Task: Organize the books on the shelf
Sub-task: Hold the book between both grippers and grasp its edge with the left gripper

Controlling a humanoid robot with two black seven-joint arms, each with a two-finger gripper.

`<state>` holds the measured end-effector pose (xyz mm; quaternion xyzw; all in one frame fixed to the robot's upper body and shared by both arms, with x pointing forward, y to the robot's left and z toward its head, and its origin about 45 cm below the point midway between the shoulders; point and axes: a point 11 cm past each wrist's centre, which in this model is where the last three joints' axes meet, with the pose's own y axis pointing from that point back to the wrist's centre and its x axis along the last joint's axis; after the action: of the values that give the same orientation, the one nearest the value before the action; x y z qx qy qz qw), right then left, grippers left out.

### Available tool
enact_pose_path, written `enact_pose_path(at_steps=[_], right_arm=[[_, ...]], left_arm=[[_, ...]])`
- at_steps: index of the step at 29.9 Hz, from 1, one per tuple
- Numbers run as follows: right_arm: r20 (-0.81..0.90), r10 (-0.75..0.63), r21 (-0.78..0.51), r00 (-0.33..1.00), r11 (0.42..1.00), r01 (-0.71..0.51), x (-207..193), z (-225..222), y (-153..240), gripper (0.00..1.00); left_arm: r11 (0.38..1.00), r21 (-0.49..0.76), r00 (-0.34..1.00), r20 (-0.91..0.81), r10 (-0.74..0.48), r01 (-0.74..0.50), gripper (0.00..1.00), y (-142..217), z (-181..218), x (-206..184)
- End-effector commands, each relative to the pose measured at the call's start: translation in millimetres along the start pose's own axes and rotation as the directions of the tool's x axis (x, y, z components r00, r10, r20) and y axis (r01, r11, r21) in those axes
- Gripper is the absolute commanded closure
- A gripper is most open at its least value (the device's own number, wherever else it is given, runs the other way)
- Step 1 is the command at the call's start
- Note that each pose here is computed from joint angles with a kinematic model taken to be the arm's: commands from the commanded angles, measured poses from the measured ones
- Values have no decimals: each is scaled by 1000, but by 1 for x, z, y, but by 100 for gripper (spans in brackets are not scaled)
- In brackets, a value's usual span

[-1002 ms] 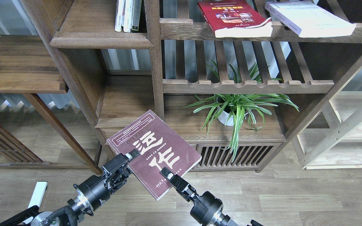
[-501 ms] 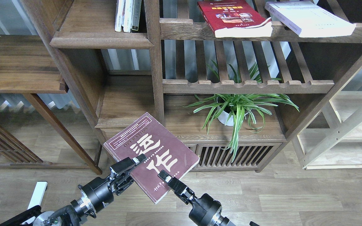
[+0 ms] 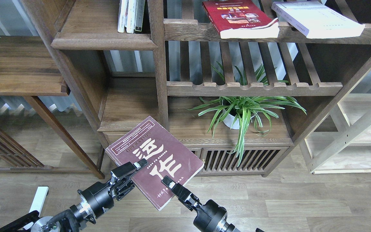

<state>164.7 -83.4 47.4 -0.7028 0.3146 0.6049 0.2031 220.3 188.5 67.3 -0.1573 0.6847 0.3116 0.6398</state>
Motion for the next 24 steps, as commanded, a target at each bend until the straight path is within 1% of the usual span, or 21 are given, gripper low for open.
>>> enact_pose_path(at_steps=[1, 6, 16, 18, 22, 24], right_arm=[[0, 1, -1, 1000, 1000, -1, 0, 0, 0, 97], [1, 2, 0, 1000, 1000, -2, 0, 1, 1, 97], [0, 2, -2, 1000, 1000, -2, 1, 1, 1, 97], [0, 2, -2, 1000, 1000, -2, 1, 1, 1, 97], [0, 4, -1, 1000, 1000, -4, 1, 0, 1, 96], [0, 4, -4, 1000, 1000, -4, 1, 1, 1, 97]], left_arm=[[1000, -4, 1000, 0, 6, -6, 54, 0, 1, 2], [1000, -19, 1000, -24, 0, -1, 63, 1, 3, 2], [1000, 25, 1000, -28, 0, 1, 71, 0, -3, 2], [1000, 25, 1000, -27, -1, 2, 74, 0, -3, 1], [1000, 27, 1000, -32, 0, 0, 84, 0, -4, 2], [1000, 25, 999, -33, 0, 1, 85, 0, -4, 2]])
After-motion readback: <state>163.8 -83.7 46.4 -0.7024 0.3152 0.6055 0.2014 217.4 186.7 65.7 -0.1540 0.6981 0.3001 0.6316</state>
